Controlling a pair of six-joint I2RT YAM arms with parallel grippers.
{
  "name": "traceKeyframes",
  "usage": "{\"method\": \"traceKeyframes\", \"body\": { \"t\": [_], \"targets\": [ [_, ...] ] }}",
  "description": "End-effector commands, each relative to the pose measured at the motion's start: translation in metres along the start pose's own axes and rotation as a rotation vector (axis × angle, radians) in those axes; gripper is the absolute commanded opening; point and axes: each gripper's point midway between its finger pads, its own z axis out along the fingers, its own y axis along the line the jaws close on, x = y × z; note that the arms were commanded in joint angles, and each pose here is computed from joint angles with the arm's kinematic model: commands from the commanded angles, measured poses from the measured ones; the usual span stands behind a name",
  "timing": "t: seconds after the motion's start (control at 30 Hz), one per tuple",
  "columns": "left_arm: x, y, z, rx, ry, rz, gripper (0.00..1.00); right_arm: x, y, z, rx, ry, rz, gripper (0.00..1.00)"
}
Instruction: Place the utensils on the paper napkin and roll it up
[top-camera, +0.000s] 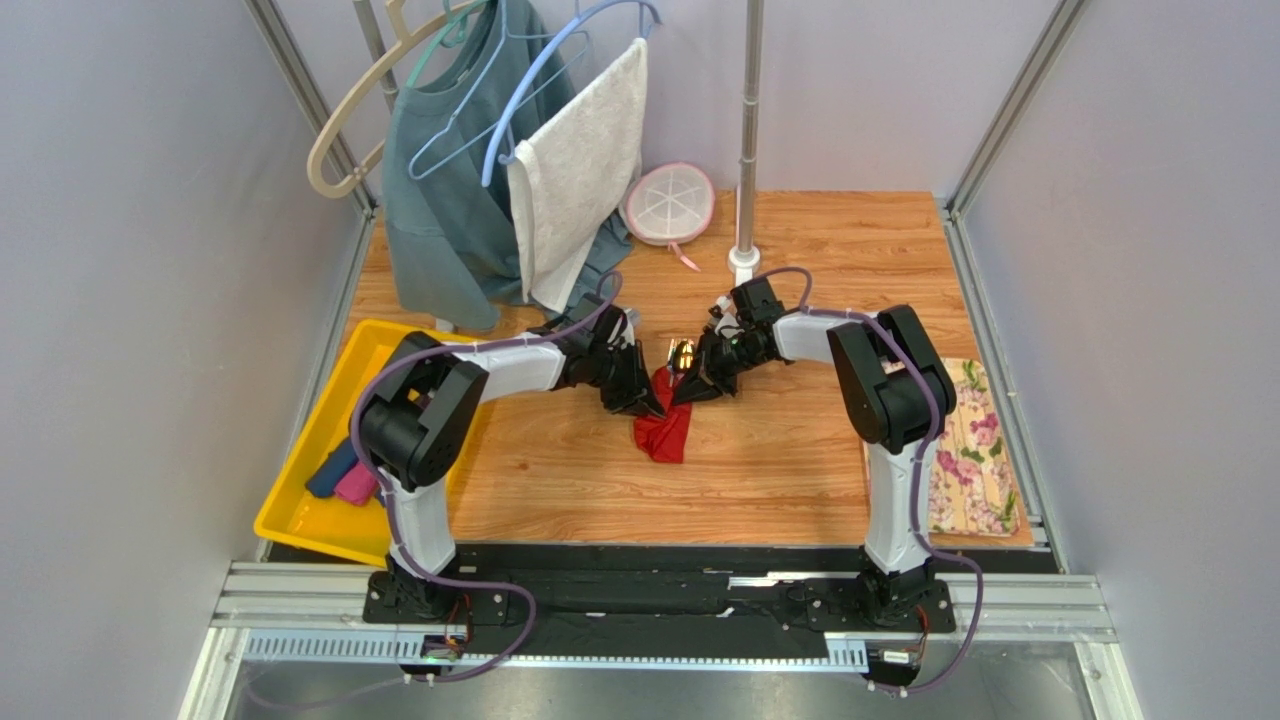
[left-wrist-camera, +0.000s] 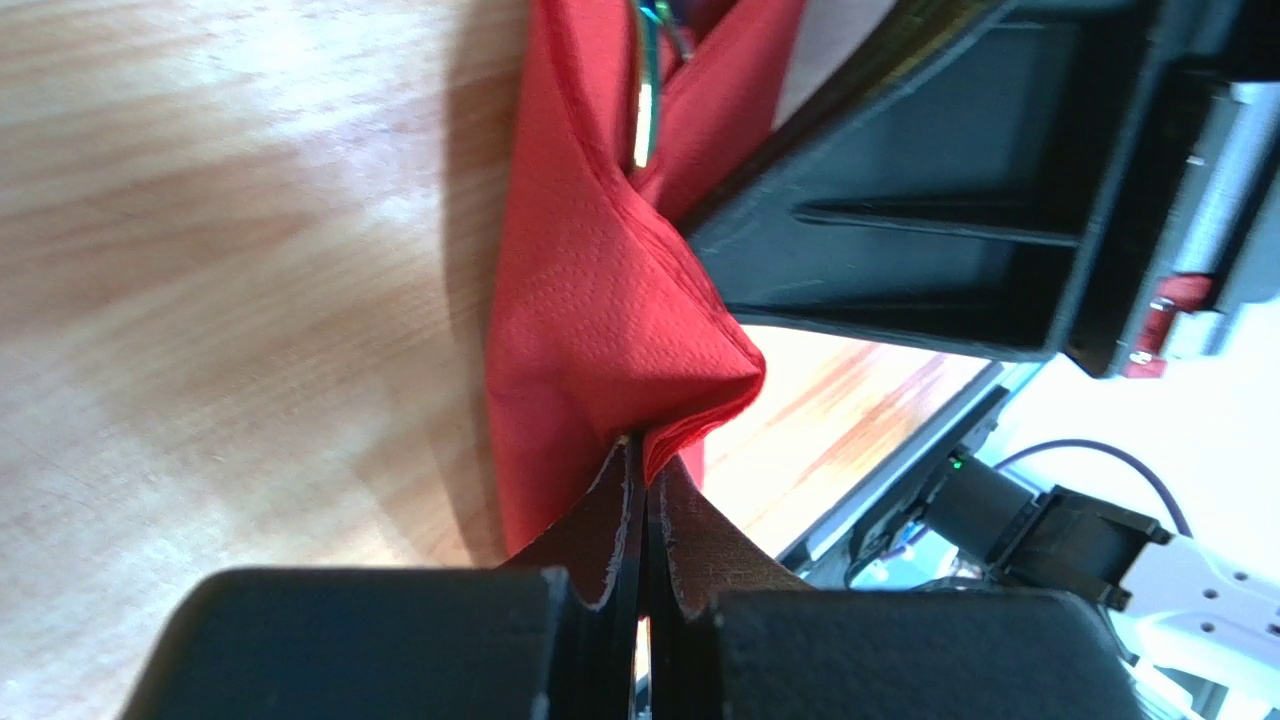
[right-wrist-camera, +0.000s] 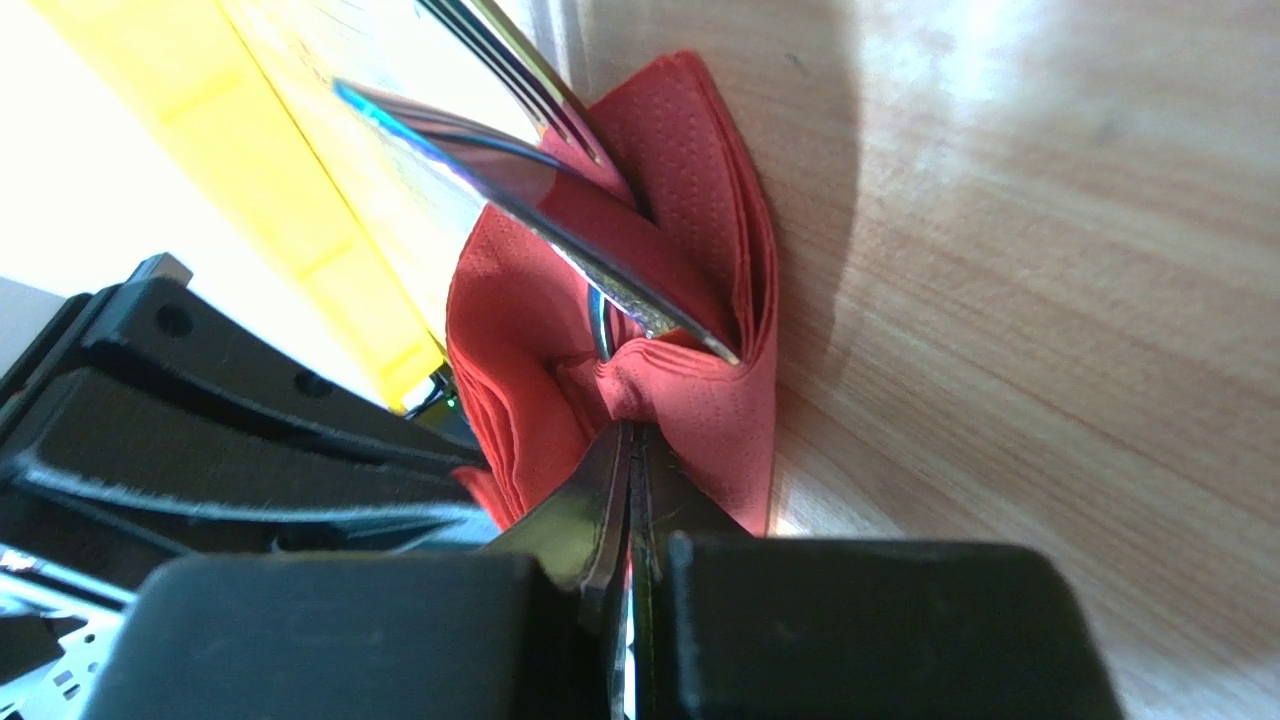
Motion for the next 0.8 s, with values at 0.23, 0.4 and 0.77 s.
{"method": "traceKeyframes", "body": {
  "t": [0.23,0.4,0.77],
  "targets": [
    [-0.004,-0.061,-0.020,0.184,-0.022,0.040,0.00,0.004,-0.053,0.011,0.204,-0.016,0.076,0.00],
    [0.000,-0.065,-0.011,0.200,-0.011,0.043,0.00,0.005,-0.054,0.011,0.213,-0.018,0.077,0.00],
    [0.014,-0.046,0.023,0.173,0.031,0.034,0.00,0.004,-0.054,0.012,0.221,-0.021,0.080,0.00]
  ]
}}
